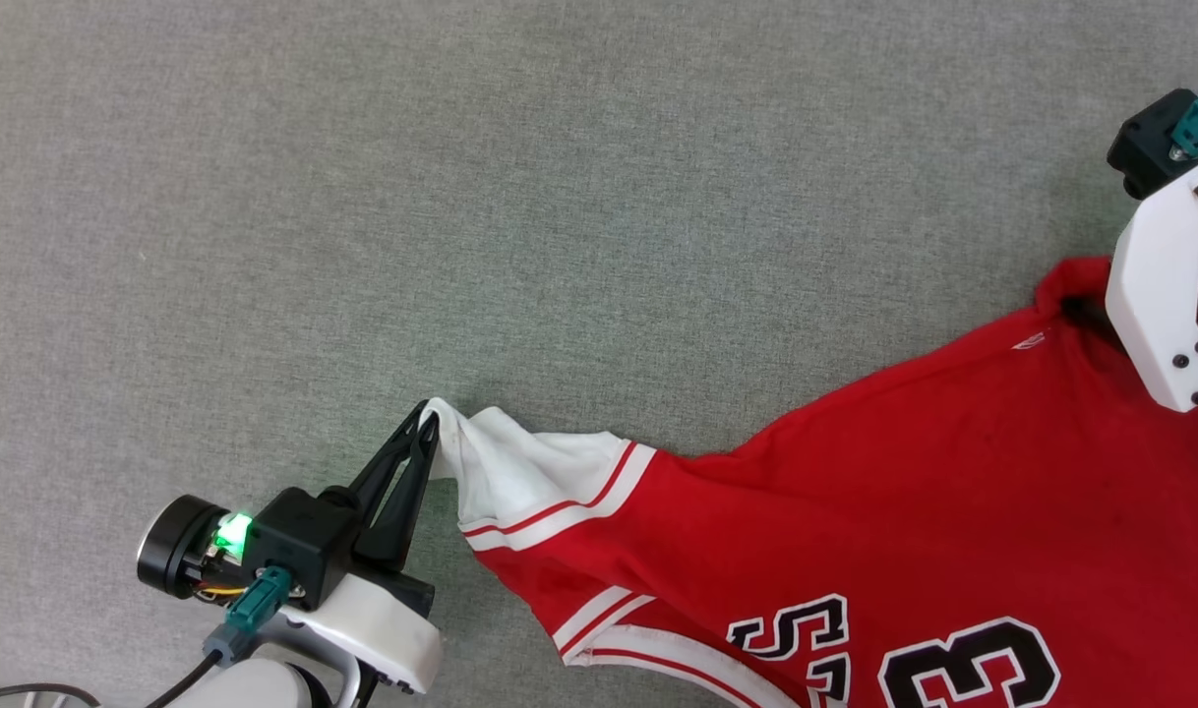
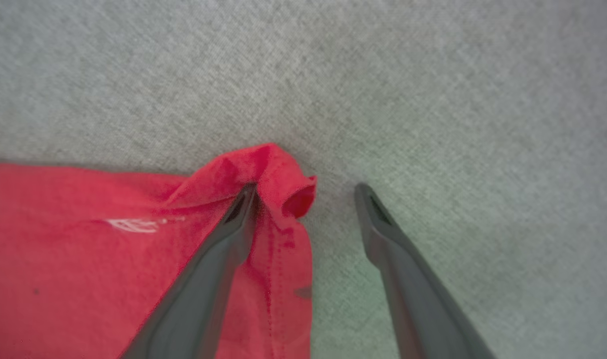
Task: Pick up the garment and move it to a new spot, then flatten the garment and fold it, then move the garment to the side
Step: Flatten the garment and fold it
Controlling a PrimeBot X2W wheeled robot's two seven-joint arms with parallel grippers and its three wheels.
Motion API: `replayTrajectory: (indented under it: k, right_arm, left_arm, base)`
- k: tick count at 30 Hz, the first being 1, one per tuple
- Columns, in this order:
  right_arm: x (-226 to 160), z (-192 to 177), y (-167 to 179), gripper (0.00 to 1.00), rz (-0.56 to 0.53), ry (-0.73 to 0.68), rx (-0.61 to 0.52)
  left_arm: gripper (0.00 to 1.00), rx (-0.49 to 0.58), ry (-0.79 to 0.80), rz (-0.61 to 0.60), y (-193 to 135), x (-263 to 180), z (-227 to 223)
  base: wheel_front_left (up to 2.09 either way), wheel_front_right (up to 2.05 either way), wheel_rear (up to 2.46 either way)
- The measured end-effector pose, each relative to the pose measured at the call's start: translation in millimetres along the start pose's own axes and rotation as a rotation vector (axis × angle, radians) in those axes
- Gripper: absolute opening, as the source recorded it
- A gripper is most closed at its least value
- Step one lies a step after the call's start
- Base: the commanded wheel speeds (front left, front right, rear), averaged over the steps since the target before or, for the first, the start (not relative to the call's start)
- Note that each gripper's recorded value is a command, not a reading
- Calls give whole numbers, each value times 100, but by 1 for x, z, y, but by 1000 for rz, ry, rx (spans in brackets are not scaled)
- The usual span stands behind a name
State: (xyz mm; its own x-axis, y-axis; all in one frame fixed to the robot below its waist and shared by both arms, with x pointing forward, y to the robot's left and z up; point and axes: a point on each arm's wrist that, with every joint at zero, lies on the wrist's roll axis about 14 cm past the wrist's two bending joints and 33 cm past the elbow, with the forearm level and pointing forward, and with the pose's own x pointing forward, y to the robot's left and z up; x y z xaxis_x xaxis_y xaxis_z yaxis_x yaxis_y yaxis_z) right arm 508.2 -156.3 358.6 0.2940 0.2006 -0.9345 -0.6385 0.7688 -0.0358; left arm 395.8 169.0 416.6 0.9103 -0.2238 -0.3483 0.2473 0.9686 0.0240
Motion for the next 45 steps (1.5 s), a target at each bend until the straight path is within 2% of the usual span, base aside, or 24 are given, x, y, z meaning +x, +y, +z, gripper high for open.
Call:
replayTrajectory:
  k: [1,2,3,9,14,18,30,40,45]
  right_arm:
    - [5,-1,2,61,12,-7,0]
    - [5,-1,2,4,14,-15,-1]
    - [4,0,3,0,16,-27,-2]
    - [-16,11,8,0,19,-148,-2]
    - [-50,26,4,0,-14,-283,-8]
    - [-93,42,-2,0,-57,-432,-13]
    - [-215,69,-19,0,-223,-812,-18]
    - [-264,124,-43,0,-357,-1011,-55]
    - [-276,156,-64,0,-419,-1074,-59]
  left_arm:
    - [0,-1,11,1,0,0,-4]
    - [0,0,10,1,0,1,-4]
    - [0,0,9,2,0,1,-4]
    - [0,-3,-31,-2,-3,-4,8]
    - [0,8,-79,-6,-5,-10,22]
    - [0,22,-146,-28,-9,-17,44]
    - [0,199,-479,-106,-18,-6,179]
    - [0,374,-672,-174,-29,36,285]
    - [0,417,-744,-183,-33,66,330]
  base:
    - [0,0,0]
    - [0,0,0]
    - [0,0,0]
    - [0,0,0]
    - [0,0,0]
    - [0,0,0]
    - [0,0,0]
    - [0,0,0]
    - [0,0,0]
